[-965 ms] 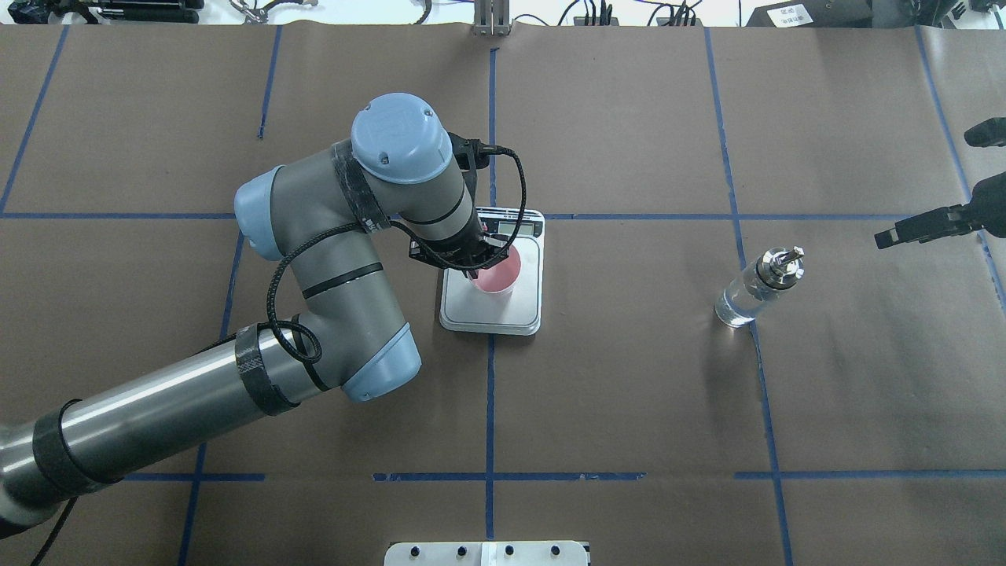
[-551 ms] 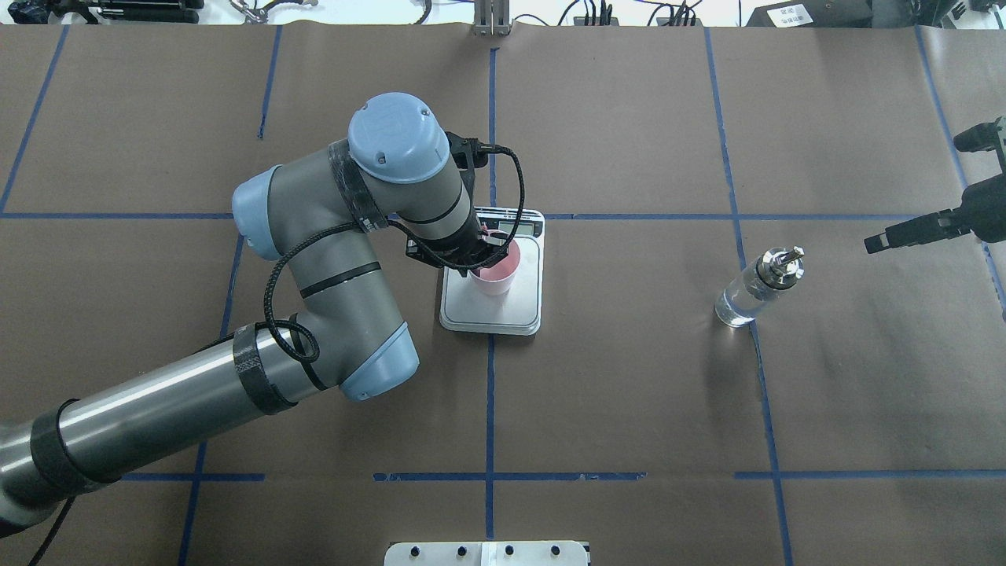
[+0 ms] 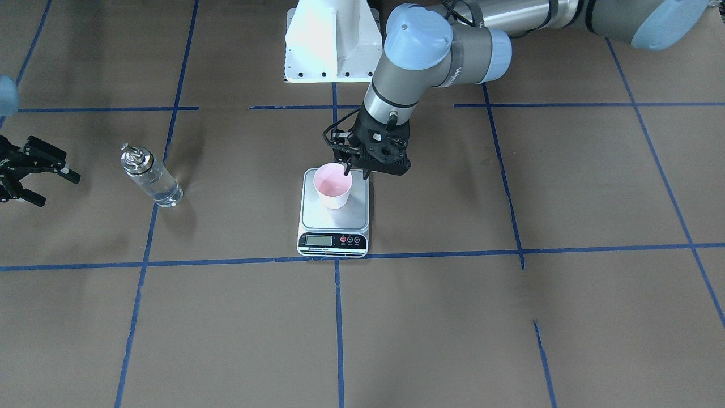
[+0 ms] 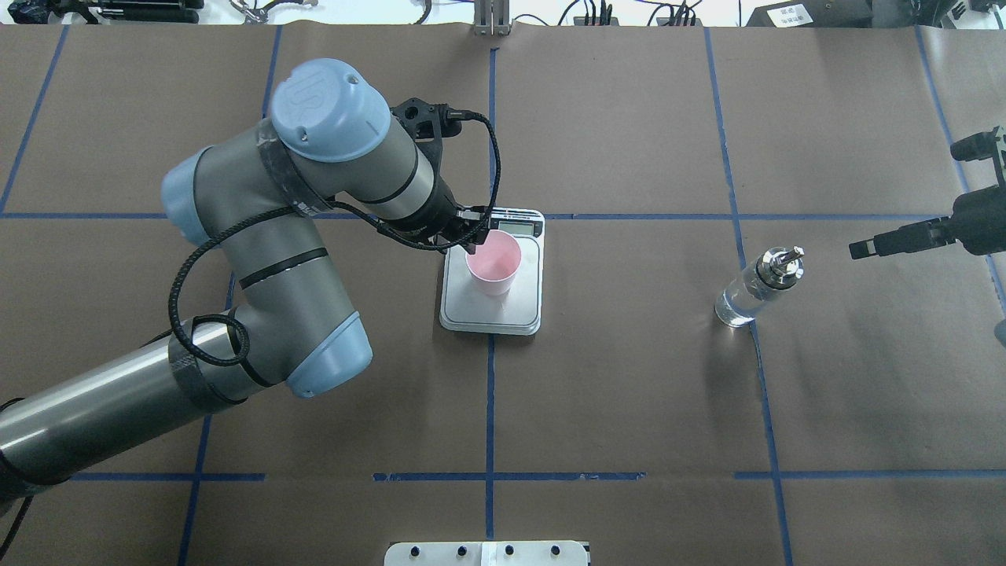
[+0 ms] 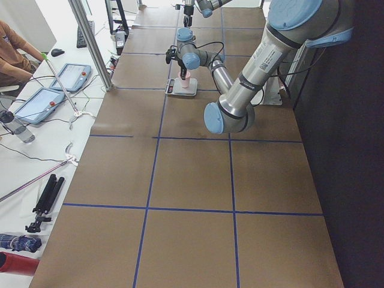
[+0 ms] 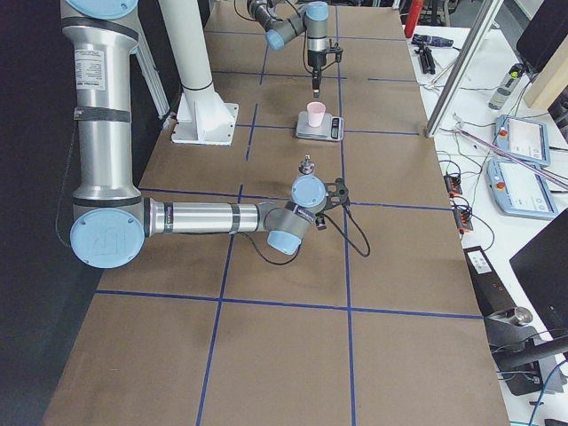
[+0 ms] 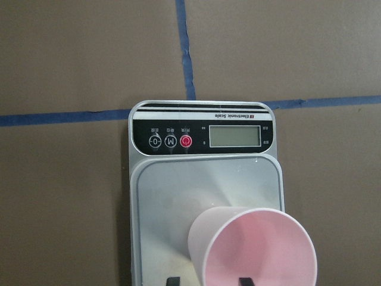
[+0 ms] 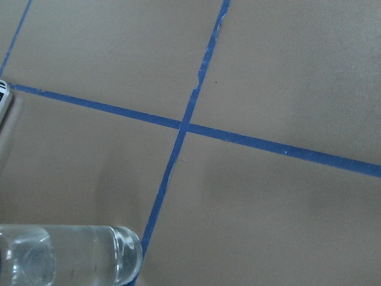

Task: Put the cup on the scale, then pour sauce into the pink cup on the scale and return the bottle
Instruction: 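Release the cup and raise the left gripper while the right gripper nears the bottle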

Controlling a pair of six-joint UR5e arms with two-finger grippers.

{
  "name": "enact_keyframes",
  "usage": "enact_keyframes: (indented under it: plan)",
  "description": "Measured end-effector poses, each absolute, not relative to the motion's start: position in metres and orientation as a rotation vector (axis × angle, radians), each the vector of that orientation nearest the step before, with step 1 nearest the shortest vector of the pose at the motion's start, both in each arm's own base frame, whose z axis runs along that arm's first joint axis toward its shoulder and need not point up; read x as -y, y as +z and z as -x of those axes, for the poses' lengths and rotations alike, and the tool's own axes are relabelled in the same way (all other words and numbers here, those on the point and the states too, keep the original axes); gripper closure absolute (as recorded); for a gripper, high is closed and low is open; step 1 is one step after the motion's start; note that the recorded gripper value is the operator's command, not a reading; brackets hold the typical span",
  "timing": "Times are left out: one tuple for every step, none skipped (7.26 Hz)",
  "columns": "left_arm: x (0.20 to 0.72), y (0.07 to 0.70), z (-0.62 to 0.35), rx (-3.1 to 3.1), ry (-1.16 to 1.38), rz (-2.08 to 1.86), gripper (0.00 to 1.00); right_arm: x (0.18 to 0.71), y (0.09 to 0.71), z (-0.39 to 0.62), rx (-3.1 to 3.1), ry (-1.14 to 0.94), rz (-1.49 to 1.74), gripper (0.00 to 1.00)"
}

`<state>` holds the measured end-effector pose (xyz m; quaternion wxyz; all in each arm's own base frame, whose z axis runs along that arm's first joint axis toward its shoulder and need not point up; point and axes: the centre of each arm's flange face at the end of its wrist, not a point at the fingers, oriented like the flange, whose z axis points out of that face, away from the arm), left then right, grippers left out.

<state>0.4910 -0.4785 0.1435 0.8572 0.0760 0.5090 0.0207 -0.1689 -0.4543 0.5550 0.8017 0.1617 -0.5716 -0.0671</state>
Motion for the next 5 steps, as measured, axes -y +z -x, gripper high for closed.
enact_keyframes:
  plan:
    - [0.484,0.141,-0.475,-1.088,0.033,-0.177,0.56,0.435,0.556,0.179,1.251,-0.123,-0.378,0.00]
    - [0.494,0.138,-0.458,-1.112,0.023,-0.188,0.56,0.414,0.554,0.194,1.261,-0.130,-0.408,0.00]
    - [0.502,0.136,-0.445,-1.131,0.015,-0.194,0.56,0.390,0.546,0.207,1.269,-0.152,-0.427,0.01]
    - [0.507,0.135,-0.438,-1.139,0.010,-0.198,0.56,0.367,0.536,0.216,1.275,-0.177,-0.439,0.05]
    - [0.509,0.136,-0.435,-1.140,0.006,-0.199,0.55,0.348,0.525,0.230,1.269,-0.188,-0.471,0.04]
